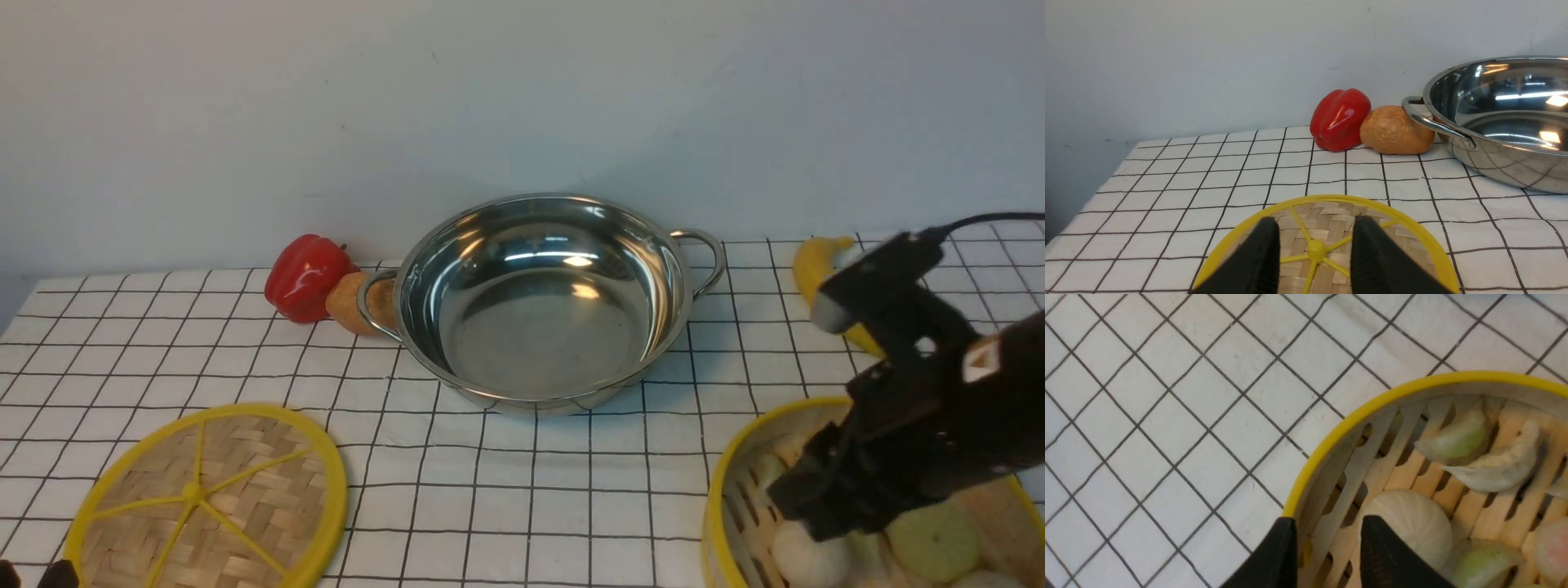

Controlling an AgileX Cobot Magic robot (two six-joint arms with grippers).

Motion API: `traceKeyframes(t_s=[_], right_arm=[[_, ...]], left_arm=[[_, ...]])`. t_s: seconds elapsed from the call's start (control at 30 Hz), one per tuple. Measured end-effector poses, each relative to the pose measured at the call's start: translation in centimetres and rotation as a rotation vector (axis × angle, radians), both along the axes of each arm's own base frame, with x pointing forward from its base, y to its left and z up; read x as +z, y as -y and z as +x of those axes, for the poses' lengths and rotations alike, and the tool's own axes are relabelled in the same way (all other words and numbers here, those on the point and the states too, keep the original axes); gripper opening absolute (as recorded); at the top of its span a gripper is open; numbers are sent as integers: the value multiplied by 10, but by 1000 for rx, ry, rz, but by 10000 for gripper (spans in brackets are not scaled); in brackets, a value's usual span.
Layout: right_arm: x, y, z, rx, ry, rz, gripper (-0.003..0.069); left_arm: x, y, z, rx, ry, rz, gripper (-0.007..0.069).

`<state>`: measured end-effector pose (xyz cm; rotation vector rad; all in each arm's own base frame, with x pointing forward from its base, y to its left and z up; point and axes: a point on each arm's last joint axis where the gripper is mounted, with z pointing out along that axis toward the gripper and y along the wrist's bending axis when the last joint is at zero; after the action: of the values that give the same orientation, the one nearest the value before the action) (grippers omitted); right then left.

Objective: Place the steamer in the pot on the white tablecloth, and put the lid on the steamer.
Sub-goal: 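Reach for and grasp the rim of the bamboo steamer holding the buns with the right gripper, then place the bamboo steamer basket of food into the steel pot with the right gripper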

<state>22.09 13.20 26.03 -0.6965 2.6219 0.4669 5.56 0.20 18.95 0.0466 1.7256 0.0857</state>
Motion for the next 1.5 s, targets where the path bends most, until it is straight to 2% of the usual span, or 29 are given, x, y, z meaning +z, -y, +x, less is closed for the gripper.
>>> traceKeyframes(t_s=[0.1, 0.2, 0.5, 0.77, 0.8, 0.9, 1.07, 1.27, 1.5], right_arm=[[-17, -17, 17, -153, -124, -11, 240], [-30, -26, 26, -195, -200, -38, 240], [-76, -50, 32, -171, -321, -157, 240], [-96, -56, 32, -149, -340, -230, 232], [-96, -56, 32, -149, -337, -234, 227], [-94, -54, 34, -141, -305, -267, 123], [-84, -49, 36, -108, -283, -345, 64], [-46, -54, 54, -13, -190, -399, 64], [-5, -56, 65, -12, -122, -412, 64]], left_arm=[[0, 0, 0, 0, 0, 0, 243], [0, 0, 0, 0, 0, 0, 243], [0, 0, 0, 0, 0, 0, 243], [0, 0, 0, 0, 0, 0, 243], [0, 0, 0, 0, 0, 0, 243], [0, 0, 0, 0, 0, 0, 243], [0, 0, 0, 0, 0, 0, 243], [0, 0, 0, 0, 0, 0, 243], [0, 0, 0, 0, 0, 0, 243]])
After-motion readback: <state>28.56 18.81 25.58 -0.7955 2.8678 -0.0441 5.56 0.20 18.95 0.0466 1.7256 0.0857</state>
